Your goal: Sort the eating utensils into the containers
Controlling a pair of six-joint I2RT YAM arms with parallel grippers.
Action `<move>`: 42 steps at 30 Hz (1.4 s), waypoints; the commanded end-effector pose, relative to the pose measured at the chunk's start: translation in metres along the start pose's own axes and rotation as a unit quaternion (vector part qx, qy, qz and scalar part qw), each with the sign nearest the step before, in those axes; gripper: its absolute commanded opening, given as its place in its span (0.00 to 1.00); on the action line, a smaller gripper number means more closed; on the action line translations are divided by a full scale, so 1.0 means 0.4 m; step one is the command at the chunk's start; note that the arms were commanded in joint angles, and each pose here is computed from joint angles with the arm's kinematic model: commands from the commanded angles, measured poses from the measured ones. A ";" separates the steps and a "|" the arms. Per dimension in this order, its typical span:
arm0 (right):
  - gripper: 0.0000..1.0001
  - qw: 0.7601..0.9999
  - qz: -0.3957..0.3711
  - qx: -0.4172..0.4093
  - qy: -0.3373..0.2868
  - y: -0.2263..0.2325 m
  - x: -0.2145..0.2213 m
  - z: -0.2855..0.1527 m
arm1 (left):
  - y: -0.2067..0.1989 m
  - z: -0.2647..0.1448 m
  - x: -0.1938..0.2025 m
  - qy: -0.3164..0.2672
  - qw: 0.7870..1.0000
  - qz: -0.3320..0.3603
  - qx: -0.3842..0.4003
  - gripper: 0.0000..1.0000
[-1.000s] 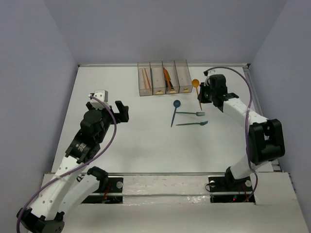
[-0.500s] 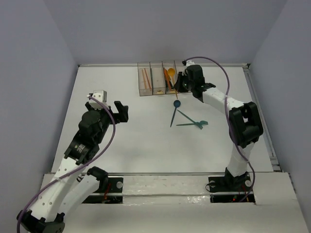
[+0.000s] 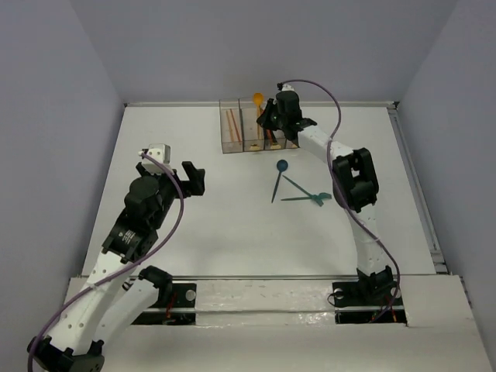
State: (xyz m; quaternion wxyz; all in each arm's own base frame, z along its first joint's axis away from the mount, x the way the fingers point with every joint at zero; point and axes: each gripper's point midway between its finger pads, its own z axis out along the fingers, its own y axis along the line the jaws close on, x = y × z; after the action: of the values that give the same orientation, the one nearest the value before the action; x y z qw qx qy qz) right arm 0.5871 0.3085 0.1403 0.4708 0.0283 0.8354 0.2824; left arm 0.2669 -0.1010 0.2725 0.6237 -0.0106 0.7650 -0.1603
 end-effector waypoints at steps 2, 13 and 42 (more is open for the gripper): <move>0.04 1.000 0.001 -0.026 -0.006 0.090 -0.041 0.030 | -0.012 -0.005 -0.040 -0.031 0.999 -0.002 0.013 0.99; 0.70 0.999 -0.032 0.003 -0.020 0.074 -0.044 -0.124 | -0.016 -0.011 -0.046 -0.036 0.999 -0.003 0.017 0.99; 0.42 0.966 -0.109 0.210 0.108 -0.160 0.418 -0.319 | -0.025 -0.016 -0.047 -0.036 0.999 -0.004 0.028 0.99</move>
State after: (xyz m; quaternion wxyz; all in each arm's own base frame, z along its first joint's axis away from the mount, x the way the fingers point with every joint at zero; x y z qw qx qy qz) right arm 0.3968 0.2494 0.0313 0.3766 0.0084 0.9224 0.0859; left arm 0.2623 -0.1038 0.2783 0.6285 -0.0038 0.7582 -0.1735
